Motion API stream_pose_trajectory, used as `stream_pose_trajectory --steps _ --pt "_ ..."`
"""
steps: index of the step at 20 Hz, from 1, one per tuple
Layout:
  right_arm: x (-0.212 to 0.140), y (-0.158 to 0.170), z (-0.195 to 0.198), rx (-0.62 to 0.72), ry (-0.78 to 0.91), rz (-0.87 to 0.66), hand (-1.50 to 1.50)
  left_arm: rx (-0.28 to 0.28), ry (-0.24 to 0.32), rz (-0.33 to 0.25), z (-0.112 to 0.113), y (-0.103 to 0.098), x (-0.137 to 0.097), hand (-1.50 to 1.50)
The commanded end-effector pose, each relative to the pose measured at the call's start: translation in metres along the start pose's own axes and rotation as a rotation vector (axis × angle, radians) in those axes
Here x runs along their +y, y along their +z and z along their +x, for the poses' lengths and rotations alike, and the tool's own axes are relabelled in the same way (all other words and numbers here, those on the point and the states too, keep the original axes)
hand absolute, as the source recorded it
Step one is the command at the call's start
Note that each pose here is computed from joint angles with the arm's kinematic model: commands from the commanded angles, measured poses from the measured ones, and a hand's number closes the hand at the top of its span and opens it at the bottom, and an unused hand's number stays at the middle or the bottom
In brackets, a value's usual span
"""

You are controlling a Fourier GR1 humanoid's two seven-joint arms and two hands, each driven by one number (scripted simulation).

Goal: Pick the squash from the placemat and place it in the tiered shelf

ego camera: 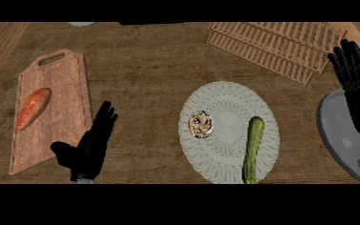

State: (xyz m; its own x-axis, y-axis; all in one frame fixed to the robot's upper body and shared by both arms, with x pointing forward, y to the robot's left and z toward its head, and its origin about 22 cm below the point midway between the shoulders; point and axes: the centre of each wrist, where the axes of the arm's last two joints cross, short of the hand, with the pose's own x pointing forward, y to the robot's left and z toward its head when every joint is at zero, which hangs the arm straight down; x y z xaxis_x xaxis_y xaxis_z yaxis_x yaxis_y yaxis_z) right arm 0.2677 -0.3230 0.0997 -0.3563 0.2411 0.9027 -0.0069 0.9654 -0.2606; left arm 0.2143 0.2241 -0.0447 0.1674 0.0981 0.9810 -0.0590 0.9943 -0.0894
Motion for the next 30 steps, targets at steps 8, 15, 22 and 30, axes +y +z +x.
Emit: stream_pose_trajectory --steps 8,15,22,30 --pt "-0.002 0.06 -0.063 0.424 0.394 -0.69 1.5 0.001 -0.259 0.168 0.035 -0.006 0.087 0.0" --pt "0.161 0.07 -0.064 0.392 0.346 -0.807 -1.5 0.044 -0.287 0.109 0.049 -0.009 0.102 0.0" --pt "0.162 0.122 -0.102 0.661 0.623 -0.768 -1.5 0.029 -0.288 0.114 0.055 -0.016 0.106 0.0" --pt "0.167 0.143 -0.107 1.031 0.783 -0.481 -1.5 0.016 -0.303 0.116 0.067 -0.017 0.116 0.0"
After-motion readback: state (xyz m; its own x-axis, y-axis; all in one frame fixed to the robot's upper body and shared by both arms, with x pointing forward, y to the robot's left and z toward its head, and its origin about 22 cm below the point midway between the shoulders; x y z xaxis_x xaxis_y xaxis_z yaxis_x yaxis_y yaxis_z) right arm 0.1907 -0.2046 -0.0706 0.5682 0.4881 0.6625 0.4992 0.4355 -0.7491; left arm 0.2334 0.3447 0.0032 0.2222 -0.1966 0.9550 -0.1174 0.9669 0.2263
